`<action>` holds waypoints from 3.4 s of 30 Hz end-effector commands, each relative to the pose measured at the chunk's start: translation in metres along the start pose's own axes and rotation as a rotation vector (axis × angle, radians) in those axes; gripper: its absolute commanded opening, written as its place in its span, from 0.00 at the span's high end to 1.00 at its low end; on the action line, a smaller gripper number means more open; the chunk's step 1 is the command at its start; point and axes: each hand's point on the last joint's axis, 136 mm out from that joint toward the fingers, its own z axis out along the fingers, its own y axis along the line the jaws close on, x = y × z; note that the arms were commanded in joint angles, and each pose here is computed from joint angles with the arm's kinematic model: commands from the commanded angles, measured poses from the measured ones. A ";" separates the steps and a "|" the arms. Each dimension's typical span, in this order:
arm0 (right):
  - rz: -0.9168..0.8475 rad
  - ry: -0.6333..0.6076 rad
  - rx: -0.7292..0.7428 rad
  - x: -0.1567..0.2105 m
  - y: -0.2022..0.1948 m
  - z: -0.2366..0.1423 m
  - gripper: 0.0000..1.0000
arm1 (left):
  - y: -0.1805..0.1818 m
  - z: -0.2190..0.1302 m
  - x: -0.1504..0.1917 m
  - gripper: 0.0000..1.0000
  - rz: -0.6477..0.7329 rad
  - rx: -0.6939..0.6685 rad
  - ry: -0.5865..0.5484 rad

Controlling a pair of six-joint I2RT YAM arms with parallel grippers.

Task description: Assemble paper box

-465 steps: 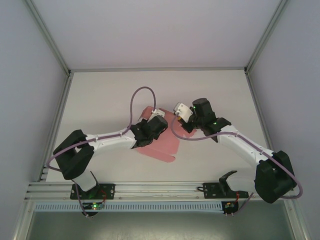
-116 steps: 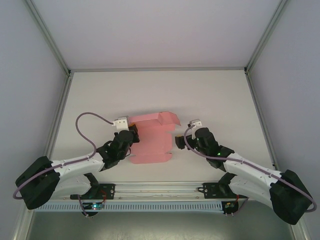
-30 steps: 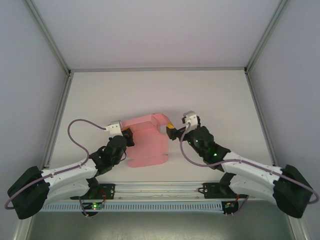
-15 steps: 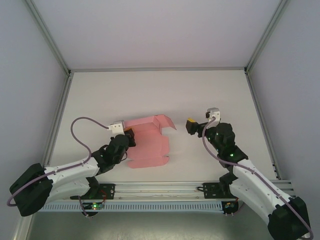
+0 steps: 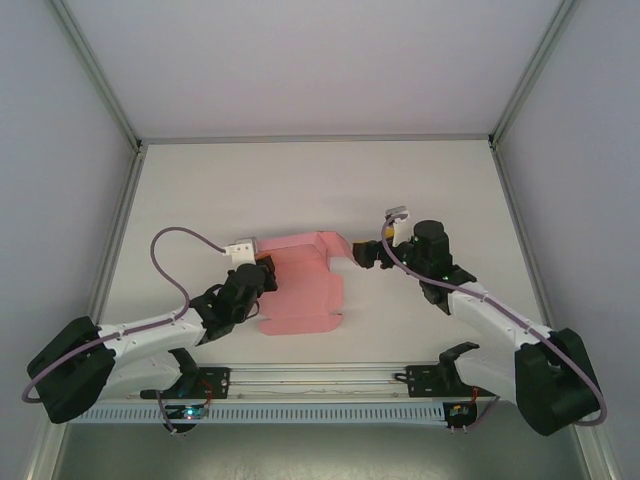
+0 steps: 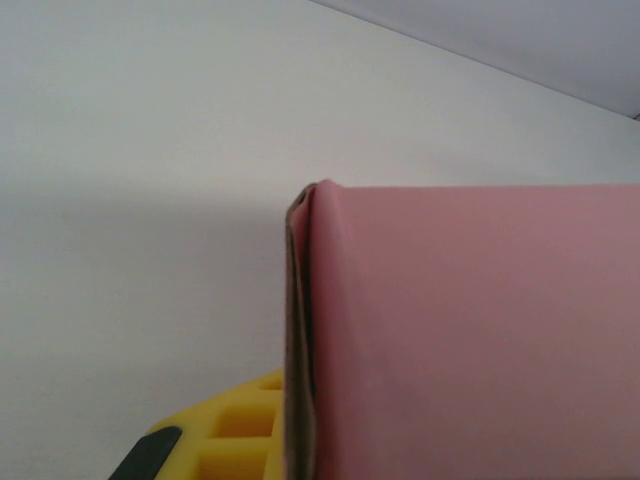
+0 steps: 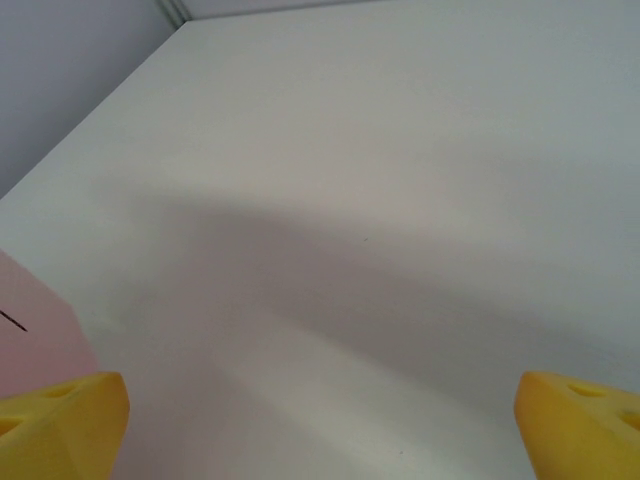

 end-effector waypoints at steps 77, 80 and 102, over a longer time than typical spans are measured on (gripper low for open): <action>-0.461 0.058 0.053 -0.003 0.102 0.058 0.70 | -0.017 0.005 0.000 1.00 0.019 0.024 0.046; -0.460 0.058 0.128 -0.004 0.094 0.061 0.88 | -0.015 0.004 -0.002 1.00 0.010 0.010 0.041; -0.435 -0.078 1.211 -0.041 -0.028 -0.001 1.00 | 0.079 -0.022 -0.001 1.00 -0.119 -0.653 0.030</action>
